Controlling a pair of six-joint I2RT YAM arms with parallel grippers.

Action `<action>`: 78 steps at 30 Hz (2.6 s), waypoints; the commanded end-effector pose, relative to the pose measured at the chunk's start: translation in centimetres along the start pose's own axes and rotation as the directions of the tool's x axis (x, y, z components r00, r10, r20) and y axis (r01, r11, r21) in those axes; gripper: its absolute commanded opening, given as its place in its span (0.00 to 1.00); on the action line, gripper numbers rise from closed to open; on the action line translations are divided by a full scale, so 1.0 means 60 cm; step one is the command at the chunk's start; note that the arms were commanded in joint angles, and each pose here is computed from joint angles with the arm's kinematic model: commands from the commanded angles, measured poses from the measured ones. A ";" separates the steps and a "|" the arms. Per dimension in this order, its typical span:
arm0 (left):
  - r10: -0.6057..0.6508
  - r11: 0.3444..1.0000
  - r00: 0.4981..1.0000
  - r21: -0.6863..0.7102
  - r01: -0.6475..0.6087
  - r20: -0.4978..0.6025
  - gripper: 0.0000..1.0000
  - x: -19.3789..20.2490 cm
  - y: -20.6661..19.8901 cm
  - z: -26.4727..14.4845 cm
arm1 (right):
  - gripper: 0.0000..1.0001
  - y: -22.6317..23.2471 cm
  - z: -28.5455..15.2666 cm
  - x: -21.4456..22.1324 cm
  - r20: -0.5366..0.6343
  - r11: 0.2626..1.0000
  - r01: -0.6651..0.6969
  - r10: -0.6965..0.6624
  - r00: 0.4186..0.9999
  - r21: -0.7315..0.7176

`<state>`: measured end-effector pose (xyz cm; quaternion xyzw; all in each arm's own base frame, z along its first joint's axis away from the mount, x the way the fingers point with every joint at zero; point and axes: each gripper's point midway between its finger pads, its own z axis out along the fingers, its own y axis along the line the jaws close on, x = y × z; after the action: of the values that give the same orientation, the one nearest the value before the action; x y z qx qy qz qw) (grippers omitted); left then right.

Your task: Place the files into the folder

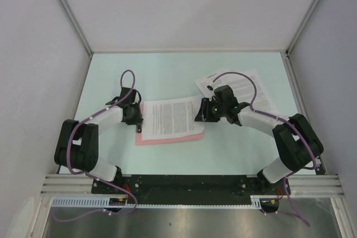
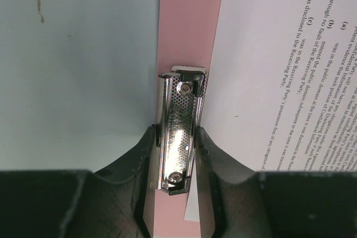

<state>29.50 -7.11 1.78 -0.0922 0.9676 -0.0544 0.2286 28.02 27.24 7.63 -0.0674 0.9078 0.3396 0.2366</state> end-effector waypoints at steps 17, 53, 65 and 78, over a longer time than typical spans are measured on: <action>-0.073 0.997 0.996 -0.015 0.074 0.055 0.00 -0.002 -0.032 -0.028 | 0.54 0.041 -0.019 0.014 -0.060 0.983 -0.182 0.181 0.982 -0.014; 0.078 0.993 0.996 0.082 -0.082 0.053 0.00 -0.002 -0.073 -0.023 | 0.43 -0.024 0.036 -0.015 0.001 0.983 -0.177 0.177 0.984 -0.047; 0.098 0.990 0.995 0.096 -0.100 0.027 0.00 0.004 -0.077 -0.021 | 0.01 -0.073 0.054 0.019 -0.052 0.989 -0.145 0.144 0.988 -0.015; -0.091 0.977 0.995 0.194 0.085 0.025 0.00 0.022 -0.086 -0.022 | 0.00 -0.115 0.026 0.073 -0.019 0.923 -0.383 0.383 0.923 0.036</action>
<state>27.78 -10.83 1.94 -0.0726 0.9651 -0.0972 0.2322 27.37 24.04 1.78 0.0692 0.9091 0.3754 0.1669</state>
